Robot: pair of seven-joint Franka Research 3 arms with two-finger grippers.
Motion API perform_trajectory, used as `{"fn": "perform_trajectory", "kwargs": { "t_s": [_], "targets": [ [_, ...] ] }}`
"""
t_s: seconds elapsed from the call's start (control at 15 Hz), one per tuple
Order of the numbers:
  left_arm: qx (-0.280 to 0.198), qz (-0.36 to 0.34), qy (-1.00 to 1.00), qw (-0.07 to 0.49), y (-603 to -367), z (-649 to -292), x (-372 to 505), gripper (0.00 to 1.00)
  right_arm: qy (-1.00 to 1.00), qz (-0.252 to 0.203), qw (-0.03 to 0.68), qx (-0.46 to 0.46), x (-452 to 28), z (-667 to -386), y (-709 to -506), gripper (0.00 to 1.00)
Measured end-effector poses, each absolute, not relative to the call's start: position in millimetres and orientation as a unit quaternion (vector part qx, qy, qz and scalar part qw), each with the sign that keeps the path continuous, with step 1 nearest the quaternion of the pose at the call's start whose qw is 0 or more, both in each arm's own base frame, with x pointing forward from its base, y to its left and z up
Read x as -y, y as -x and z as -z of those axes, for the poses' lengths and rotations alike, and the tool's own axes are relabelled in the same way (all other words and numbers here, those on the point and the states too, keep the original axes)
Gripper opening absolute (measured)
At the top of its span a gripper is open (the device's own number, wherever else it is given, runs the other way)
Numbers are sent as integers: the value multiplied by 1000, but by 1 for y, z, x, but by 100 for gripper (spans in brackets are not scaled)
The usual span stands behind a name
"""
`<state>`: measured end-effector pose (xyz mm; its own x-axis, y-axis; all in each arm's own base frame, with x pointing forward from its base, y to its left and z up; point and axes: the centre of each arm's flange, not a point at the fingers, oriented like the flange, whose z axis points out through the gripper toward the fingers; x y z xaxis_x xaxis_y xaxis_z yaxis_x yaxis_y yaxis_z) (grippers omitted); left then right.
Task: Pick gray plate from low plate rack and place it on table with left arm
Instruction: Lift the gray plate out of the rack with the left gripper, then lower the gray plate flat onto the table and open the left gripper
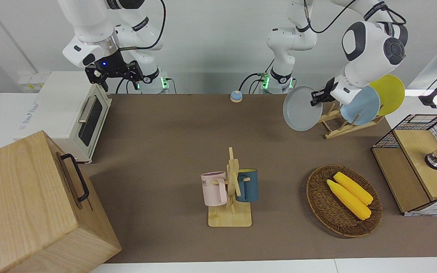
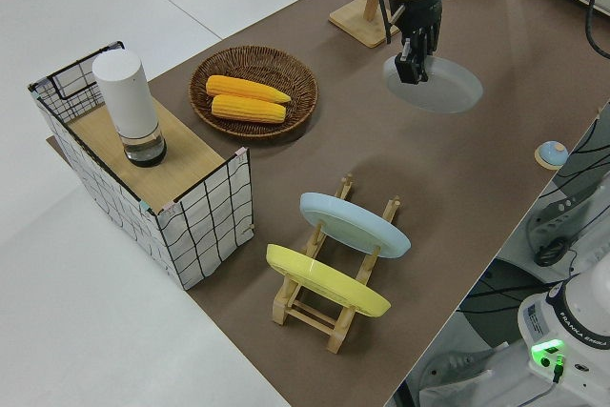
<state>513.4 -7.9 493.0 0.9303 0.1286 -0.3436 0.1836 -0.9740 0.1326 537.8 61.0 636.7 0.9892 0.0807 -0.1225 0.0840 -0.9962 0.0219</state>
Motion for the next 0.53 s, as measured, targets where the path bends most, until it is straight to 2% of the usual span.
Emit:
{"fn": "perform_trajectory", "kwargs": {
  "t_s": [0.27,0.53],
  "targets": [
    [-99,136,-981,94,-515,-449,45,11,-997,61,14,-41,-61,-637,-538,99],
    [-101,106,-985,89,-504,-418,69,11,-997,61,14,-41,-61,-637,-538,99]
  ]
}}
